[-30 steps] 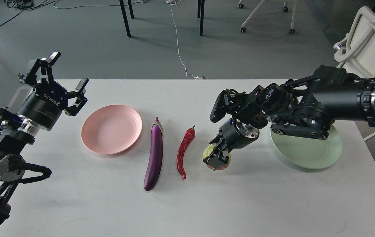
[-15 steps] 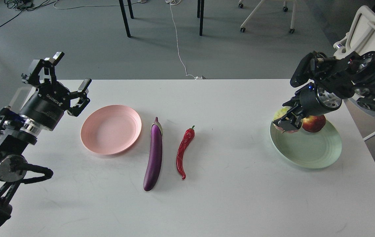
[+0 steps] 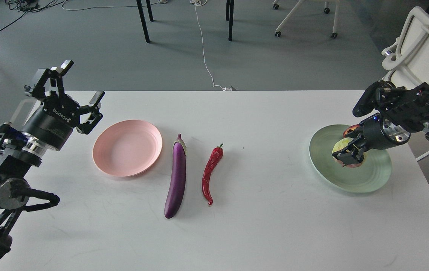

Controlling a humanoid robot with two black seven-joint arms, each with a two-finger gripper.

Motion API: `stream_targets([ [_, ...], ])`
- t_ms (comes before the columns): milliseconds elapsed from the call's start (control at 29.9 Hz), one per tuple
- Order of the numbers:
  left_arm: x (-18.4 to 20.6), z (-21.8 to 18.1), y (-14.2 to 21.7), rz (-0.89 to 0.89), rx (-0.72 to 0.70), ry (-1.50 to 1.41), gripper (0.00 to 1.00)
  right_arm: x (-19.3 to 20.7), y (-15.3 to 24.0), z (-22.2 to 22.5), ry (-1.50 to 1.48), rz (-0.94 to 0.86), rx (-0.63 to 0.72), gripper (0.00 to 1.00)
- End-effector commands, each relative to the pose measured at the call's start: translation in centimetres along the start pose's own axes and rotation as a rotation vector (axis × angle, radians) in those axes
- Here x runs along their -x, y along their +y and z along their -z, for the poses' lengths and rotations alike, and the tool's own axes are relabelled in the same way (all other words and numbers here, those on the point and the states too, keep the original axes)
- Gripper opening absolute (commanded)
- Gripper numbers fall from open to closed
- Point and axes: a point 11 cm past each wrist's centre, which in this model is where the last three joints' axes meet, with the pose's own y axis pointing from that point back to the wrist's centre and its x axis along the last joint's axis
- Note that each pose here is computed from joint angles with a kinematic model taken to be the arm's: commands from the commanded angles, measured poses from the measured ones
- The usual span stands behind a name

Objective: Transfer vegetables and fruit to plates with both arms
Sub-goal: 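Carry the peach onto the green plate beside the apple and release, then raise the right gripper away from the green plate, then grasp the red chili pepper with the left gripper and lift it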

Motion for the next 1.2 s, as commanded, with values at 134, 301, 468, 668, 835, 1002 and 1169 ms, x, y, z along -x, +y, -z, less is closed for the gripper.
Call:
stream_targets([
  [134, 0.0, -0.6, 0.1, 0.012, -0.007, -0.025, 1.0, -2.5, 2.1, -0.1, -0.164, -0.186, -0.037, 0.96],
  [301, 0.7, -1.2, 0.0, 0.062, -0.033, -0.106, 1.0, -5.7, 4.2, 0.9, -0.545, -0.465, -0.204, 0.97],
  [468, 2.5, -1.3, -0.4, 0.135, -0.059, -0.2, 1.0, -6.0, 4.5, 0.6, -1.109, -0.737, -0.434, 0.98],
  [668, 4.5, 0.6, -0.5, 0.236, -0.149, -0.414, 1.0, -3.9, 2.5, -0.9, -1.642, -0.972, -0.637, 0.99],
  [835, 7.1, 2.2, -0.4, 0.378, -0.228, -0.664, 1.0, -2.8, 0.5, -2.1, -1.933, -1.094, -0.891, 0.99],
  [1002, 9.4, 3.4, -0.7, 0.545, -0.292, -1.014, 1.0, -1.5, 0.4, -2.8, -1.987, -1.128, -0.956, 0.99],
  [1169, 11.7, 6.0, -1.5, 0.716, -0.351, -1.284, 1.0, -1.3, 0.4, -2.9, -1.991, -1.133, -0.956, 0.99],
])
